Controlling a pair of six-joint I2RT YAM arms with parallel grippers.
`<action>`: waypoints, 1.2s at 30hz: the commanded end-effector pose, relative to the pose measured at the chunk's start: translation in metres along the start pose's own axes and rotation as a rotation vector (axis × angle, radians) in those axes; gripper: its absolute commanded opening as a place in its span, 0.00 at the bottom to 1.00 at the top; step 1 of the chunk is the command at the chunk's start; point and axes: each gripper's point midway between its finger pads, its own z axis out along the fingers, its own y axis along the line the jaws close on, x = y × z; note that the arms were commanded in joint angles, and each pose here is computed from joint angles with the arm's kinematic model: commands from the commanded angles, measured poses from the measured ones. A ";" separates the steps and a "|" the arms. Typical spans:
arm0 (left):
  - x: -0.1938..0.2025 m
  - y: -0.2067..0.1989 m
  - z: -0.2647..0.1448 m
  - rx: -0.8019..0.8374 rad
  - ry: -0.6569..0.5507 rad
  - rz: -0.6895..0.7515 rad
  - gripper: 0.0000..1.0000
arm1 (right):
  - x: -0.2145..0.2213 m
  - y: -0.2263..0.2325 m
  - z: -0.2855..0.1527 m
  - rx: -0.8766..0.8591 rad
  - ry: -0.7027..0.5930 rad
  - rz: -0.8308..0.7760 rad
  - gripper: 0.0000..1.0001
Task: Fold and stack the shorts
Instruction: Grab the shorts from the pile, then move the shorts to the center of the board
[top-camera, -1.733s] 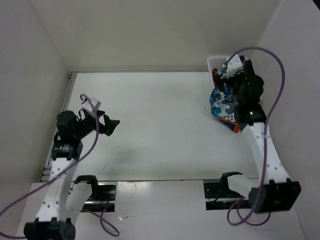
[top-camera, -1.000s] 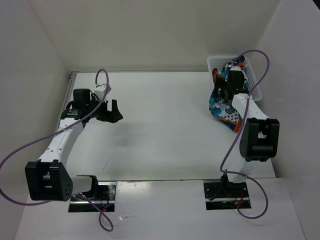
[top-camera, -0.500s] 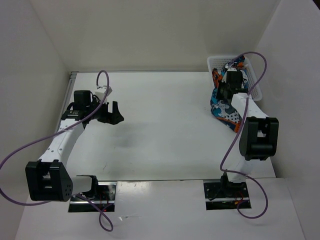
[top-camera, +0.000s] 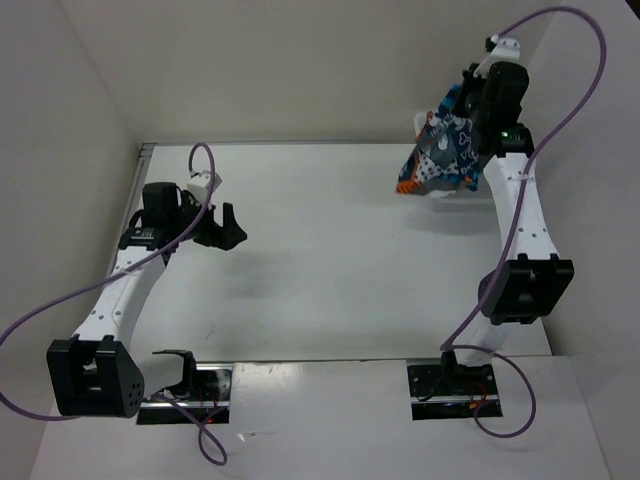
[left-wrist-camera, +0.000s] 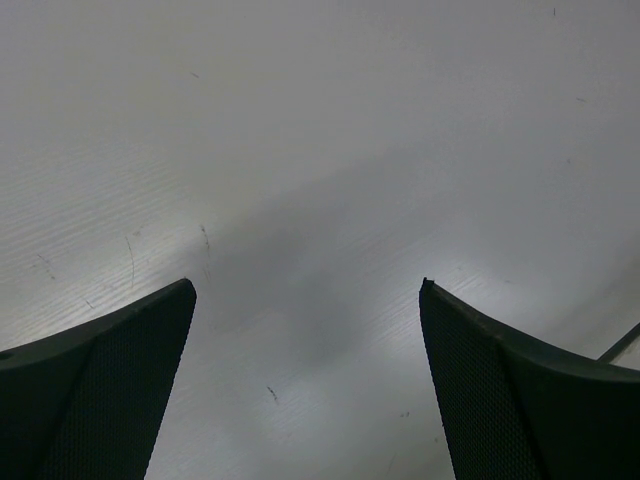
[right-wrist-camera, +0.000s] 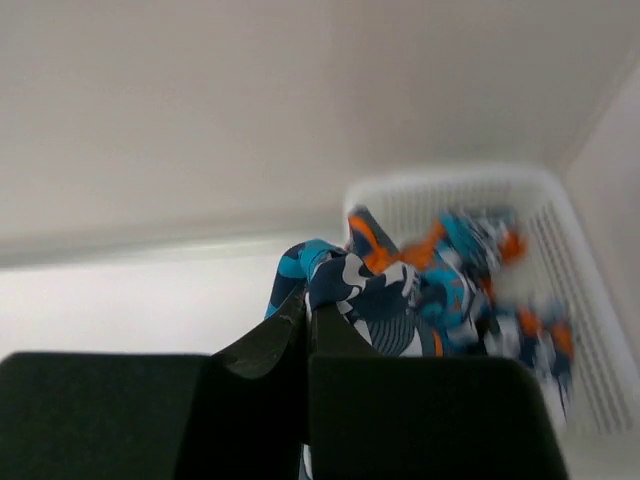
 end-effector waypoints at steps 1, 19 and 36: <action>-0.018 -0.005 -0.007 0.004 -0.073 0.052 0.99 | -0.121 0.069 -0.063 -0.153 -0.295 -0.045 0.00; -0.040 0.037 -0.064 -0.291 -0.165 0.032 0.99 | 0.050 0.316 -0.064 -0.682 0.157 -0.137 0.98; 0.039 0.106 -0.050 -0.530 0.055 -0.122 0.99 | 0.284 0.270 -0.172 -0.793 0.415 -0.879 0.92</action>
